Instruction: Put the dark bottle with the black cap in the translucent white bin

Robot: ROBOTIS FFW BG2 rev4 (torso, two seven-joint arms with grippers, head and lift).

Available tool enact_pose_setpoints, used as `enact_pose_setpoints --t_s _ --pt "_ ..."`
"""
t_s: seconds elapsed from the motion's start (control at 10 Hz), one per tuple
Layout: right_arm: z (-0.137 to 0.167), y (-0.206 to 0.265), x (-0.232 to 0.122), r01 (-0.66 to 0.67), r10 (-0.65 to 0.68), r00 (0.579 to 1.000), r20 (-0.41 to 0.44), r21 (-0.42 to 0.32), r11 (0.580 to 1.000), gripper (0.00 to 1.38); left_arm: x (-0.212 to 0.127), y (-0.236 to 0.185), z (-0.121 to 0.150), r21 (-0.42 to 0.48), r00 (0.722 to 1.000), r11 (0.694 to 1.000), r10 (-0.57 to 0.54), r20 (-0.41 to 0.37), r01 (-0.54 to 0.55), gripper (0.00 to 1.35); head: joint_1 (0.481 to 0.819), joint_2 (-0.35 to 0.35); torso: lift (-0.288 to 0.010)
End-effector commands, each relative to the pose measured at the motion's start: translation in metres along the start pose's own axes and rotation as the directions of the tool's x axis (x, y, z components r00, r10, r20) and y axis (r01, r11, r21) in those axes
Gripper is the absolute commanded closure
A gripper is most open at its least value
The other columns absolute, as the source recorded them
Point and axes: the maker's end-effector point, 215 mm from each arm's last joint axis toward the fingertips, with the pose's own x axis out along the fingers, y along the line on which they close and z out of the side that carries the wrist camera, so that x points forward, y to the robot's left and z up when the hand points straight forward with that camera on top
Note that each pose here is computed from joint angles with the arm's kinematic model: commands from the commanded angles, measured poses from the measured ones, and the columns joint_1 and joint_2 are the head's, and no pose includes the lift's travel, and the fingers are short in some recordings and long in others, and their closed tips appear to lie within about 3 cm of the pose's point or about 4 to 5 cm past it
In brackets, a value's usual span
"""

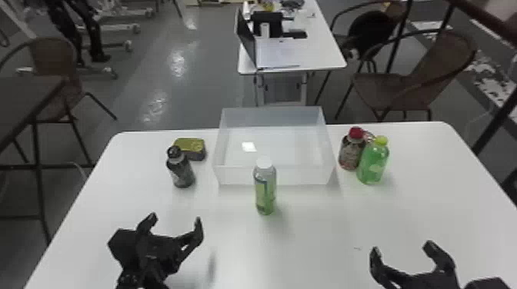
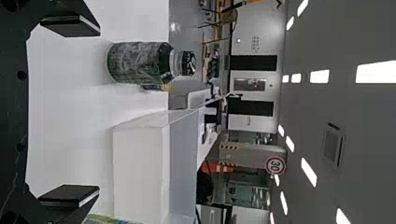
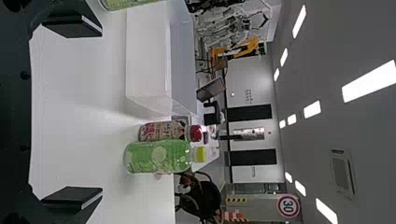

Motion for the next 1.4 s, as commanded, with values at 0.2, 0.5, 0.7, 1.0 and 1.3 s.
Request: enact_pose_setpoints --t_s 0.2,0.5,0.7,1.0,1.3 --pt "-0.001 0.001 0.003 -0.001 0.001 1.0 0.0 0.006 1.0 0.1 0.046 0.032 -0.009 0.126 0.996 0.991 -0.044 -0.081 0.054 0.12 0.695 0.092 -0.057" --pt "-0.002 0.001 0.005 -0.005 0.005 1.0 0.0 0.006 1.0 0.1 0.09 0.039 -0.017 0.109 0.984 0.986 -0.11 -0.137 0.126 0.12 0.695 0.113 -0.057" --pt "0.0 0.003 0.008 -0.015 0.015 1.0 0.005 0.005 1.0 0.1 0.112 0.038 -0.022 0.078 0.977 0.985 -0.139 -0.163 0.153 0.12 0.695 0.107 -0.057" --pt "-0.001 0.004 0.009 -0.025 0.025 1.0 0.005 0.005 1.0 0.1 0.129 0.06 -0.023 0.102 0.972 0.985 -0.116 -0.202 0.138 0.12 0.695 0.118 -0.057" --pt "0.0 0.006 0.013 -0.035 0.035 0.999 0.008 0.004 0.999 0.1 0.139 0.082 -0.022 0.099 0.968 0.988 -0.091 -0.235 0.117 0.12 0.695 0.141 -0.057"
